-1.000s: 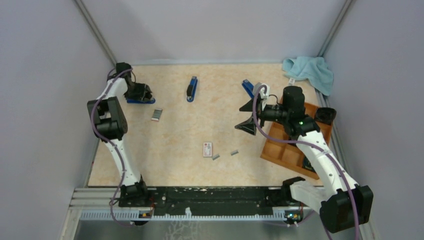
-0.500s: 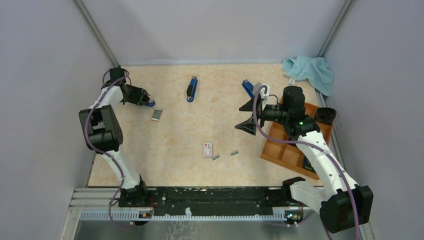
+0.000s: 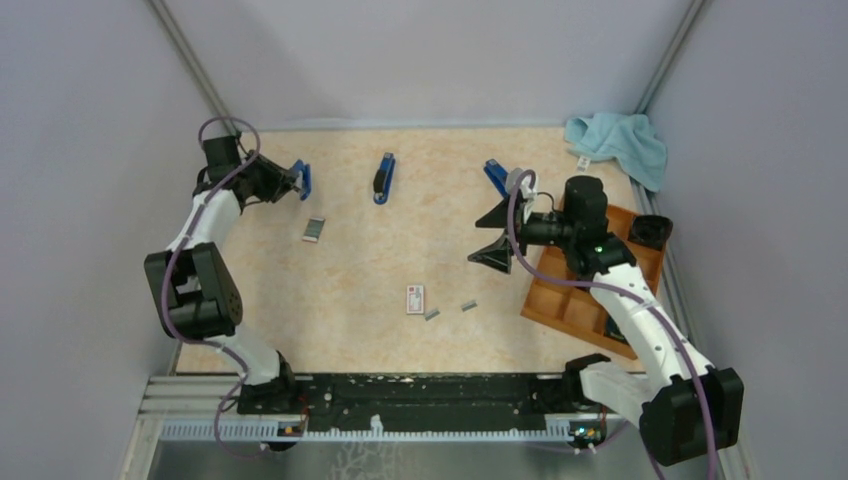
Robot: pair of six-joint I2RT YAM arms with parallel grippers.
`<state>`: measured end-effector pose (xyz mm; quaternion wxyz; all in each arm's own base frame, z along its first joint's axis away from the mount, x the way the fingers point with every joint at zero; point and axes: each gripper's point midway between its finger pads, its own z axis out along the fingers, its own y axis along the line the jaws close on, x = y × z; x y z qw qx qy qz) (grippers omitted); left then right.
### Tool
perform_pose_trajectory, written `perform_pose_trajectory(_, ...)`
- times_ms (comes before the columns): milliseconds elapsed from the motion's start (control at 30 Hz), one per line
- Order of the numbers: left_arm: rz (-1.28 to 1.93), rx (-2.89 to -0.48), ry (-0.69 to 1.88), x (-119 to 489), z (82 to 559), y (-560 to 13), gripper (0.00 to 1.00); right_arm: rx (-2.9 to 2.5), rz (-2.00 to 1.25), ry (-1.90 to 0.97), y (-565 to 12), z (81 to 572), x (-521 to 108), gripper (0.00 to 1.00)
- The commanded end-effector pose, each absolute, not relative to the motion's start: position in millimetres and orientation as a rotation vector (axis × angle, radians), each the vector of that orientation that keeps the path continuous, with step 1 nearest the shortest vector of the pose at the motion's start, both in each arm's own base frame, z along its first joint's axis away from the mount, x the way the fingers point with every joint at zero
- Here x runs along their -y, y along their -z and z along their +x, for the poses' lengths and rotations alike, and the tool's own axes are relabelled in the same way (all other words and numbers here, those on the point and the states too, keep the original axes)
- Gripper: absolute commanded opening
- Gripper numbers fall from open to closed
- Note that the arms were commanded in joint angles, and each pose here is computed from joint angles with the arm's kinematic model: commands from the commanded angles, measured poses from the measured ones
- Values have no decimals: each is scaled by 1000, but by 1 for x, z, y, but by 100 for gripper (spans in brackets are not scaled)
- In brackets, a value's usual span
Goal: Unload the staples from the stapler
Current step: Pick up the stapler from the center of the board.
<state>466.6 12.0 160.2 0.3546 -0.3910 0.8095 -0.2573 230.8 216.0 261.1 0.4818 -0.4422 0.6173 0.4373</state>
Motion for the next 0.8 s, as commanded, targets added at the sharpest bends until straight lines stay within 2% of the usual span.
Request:
perform_pose_trajectory(0, -761, -1989, 803, 7, 473, -210, 0, -1440, -1095, -1100, -273, 229, -221, 83)
perform_pose_trajectory(233, -620, -2008, 914, 51, 451, -220, 0, -1441, -1048, -1161, -269, 231, -226, 83)
perform_pose_trajectory(400, -567, -1991, 975, 76, 417, -224, 0, -1426, -882, -1320, -270, 228, -232, 83)
perform_pose_trajectory(567, -473, -1979, 1031, 112, 382, -234, 0, -1380, -729, -1426, -261, 226, -239, 93)
perform_pose_trajectory(767, -426, -1933, 1154, 157, 351, -250, 0, -1377, -564, -1499, -252, 228, -259, 96)
